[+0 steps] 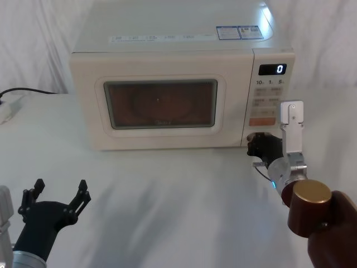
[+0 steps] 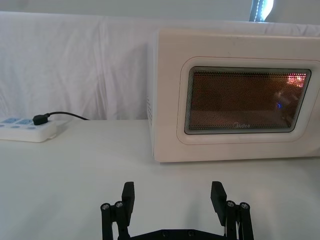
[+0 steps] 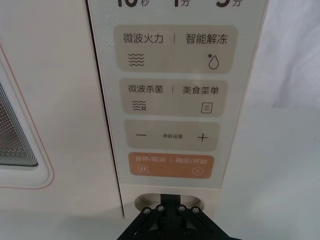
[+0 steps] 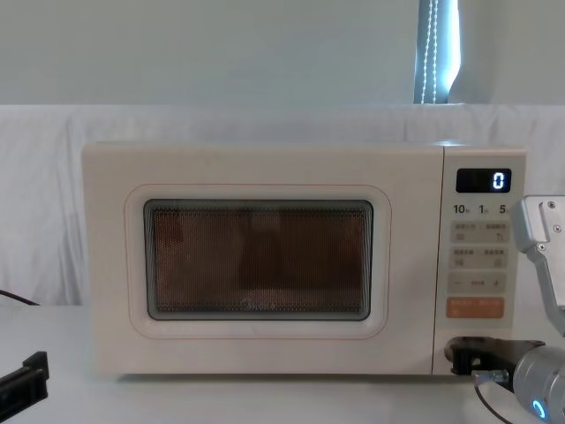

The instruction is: Press the button to open the microwave door with one hand; close the microwave door with the other hand.

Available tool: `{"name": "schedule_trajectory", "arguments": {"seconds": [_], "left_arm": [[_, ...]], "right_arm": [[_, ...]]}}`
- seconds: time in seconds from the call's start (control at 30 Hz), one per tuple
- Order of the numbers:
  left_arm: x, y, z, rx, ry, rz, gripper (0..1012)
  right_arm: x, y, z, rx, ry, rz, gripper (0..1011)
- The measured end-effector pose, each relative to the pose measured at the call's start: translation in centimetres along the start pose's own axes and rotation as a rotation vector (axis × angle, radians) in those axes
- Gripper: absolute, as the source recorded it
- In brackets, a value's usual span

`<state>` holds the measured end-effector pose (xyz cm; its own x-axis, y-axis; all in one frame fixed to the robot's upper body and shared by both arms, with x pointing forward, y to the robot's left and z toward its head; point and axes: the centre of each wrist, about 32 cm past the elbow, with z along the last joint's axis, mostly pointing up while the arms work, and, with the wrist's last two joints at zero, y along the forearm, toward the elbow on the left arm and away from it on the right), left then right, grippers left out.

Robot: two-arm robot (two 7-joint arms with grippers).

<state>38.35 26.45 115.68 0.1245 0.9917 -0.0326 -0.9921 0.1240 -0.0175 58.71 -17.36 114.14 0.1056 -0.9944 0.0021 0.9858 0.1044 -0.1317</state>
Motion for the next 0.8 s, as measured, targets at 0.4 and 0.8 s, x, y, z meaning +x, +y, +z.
{"name": "schedule_trajectory", "arguments": {"seconds": [0.4, 0.8], "left_arm": [[0.00, 0.00, 0.00, 0.000, 0.000, 0.000, 1001], [0.00, 0.00, 0.00, 0.000, 0.000, 0.000, 1001]], "right_arm": [[-0.09, 0.68, -0.17, -0.005, 0.000, 0.003, 0], [-0.20, 1.01, -0.28, -0.007, -0.006, 0.010, 0]]}}
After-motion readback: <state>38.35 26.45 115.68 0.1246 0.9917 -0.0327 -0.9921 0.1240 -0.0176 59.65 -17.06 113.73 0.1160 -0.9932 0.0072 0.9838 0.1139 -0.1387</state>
